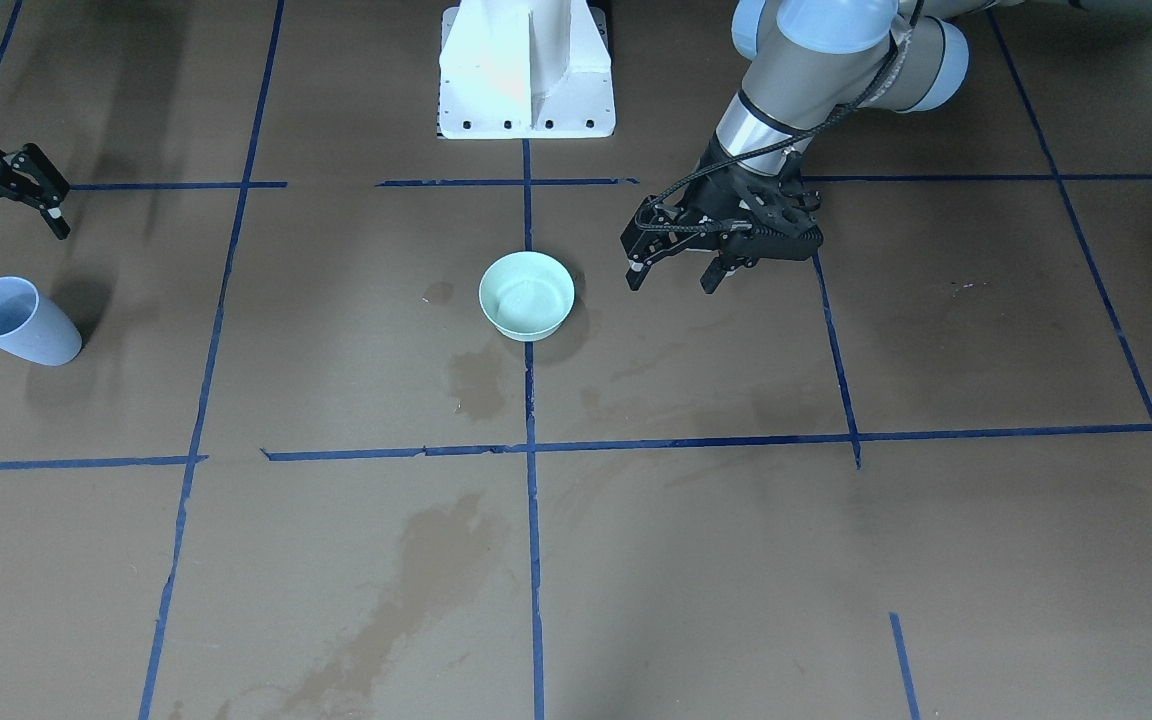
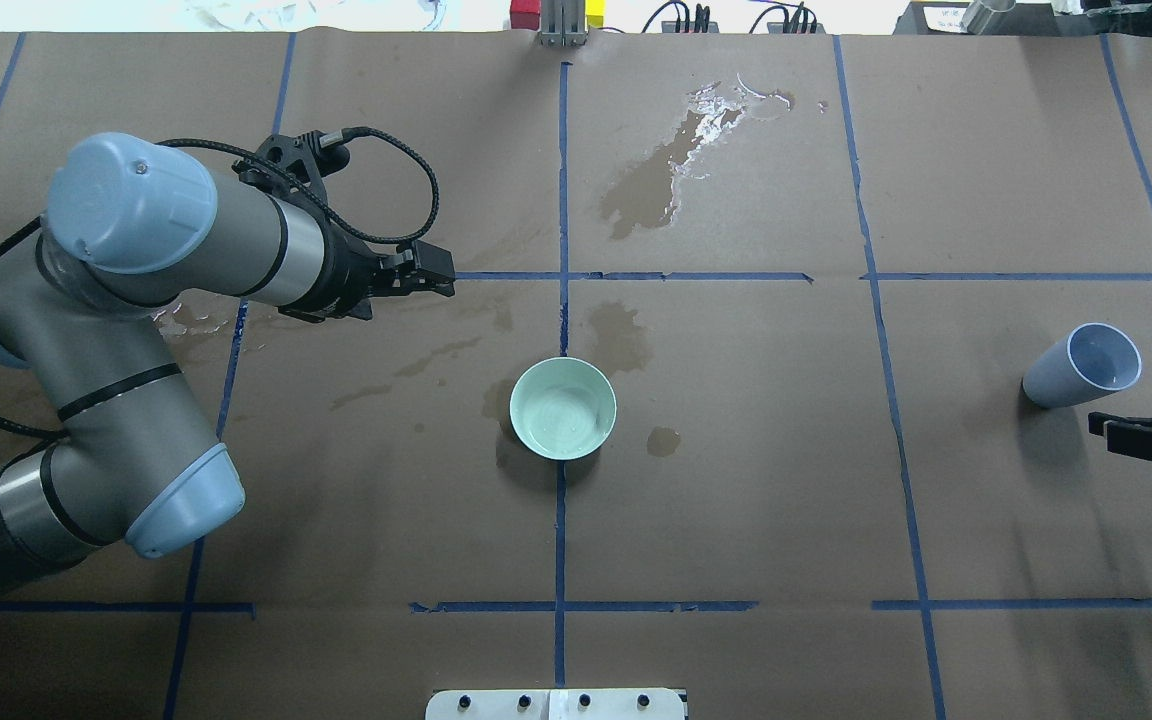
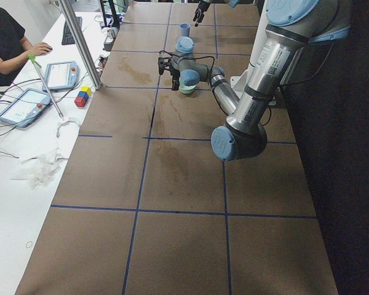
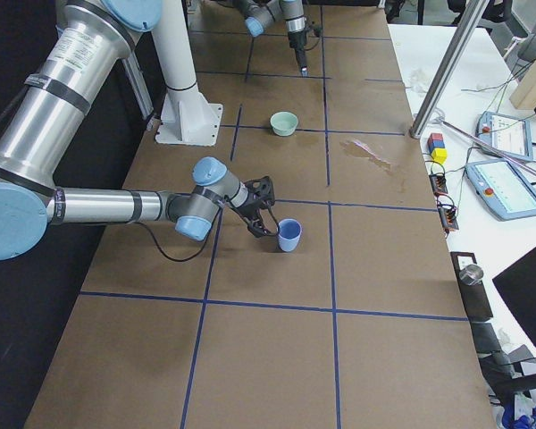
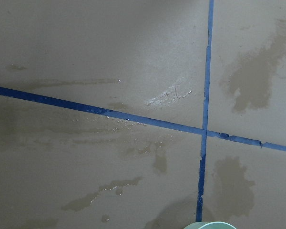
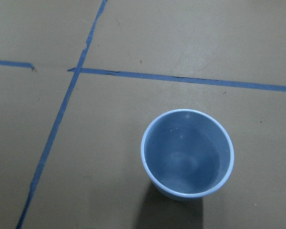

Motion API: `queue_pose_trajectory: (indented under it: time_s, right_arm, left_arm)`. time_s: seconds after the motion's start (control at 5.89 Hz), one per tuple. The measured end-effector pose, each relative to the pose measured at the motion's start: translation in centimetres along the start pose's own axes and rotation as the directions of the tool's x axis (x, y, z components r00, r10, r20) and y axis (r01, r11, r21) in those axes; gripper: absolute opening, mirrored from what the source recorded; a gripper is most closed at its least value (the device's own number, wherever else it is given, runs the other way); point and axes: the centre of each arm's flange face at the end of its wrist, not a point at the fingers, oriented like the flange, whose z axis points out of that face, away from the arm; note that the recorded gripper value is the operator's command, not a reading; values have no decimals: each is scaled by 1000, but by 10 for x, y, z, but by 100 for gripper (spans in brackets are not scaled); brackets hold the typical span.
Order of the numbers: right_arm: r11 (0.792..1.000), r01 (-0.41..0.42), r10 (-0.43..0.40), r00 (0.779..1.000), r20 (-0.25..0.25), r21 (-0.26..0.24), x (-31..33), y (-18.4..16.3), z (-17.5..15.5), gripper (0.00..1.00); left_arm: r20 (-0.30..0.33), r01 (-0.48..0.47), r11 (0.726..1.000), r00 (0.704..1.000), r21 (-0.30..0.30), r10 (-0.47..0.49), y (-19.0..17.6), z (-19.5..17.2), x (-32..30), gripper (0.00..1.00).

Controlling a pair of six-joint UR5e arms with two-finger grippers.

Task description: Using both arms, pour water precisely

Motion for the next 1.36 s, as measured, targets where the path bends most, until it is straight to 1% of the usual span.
queue_pose_trajectory:
  time_s: [0.17, 0.34, 0.51, 0.68, 0.85, 1.02, 1.36]
  right_arm:
    - [995, -24, 28, 999, -37, 92, -10, 11, 8, 100]
    - [983, -6, 22, 996, -82, 184, -17, 26, 17, 100]
    - [964, 10, 24, 992, -123, 267, -17, 40, 27, 100]
    - [936, 21, 36, 987, -155, 351, -14, 52, 35, 100]
    - [907, 37, 40, 984, -173, 419, -12, 62, 43, 100]
    - [885, 40, 49, 983, -178, 465, -12, 68, 49, 99]
    - [850, 47, 61, 981, -186, 524, -14, 76, 74, 99]
  left_arm:
    - [-3, -2, 1000, 1000, 0, 2, 0, 0, 1, 100]
    - [-1, -5, 1000, 1000, 0, 5, 0, 1, -1, 100]
    - [1, -6, 1000, 1000, 1, 6, 0, 1, -2, 100]
    - [0, -6, 1000, 1000, 2, 6, -1, 1, -2, 100]
    - [-2, -7, 1000, 1000, 3, 7, -1, 0, -2, 100]
    - [-7, -7, 1000, 1000, 5, 7, -1, -3, -1, 100]
    - [-16, -10, 1000, 1000, 11, 10, 0, -9, 1, 100]
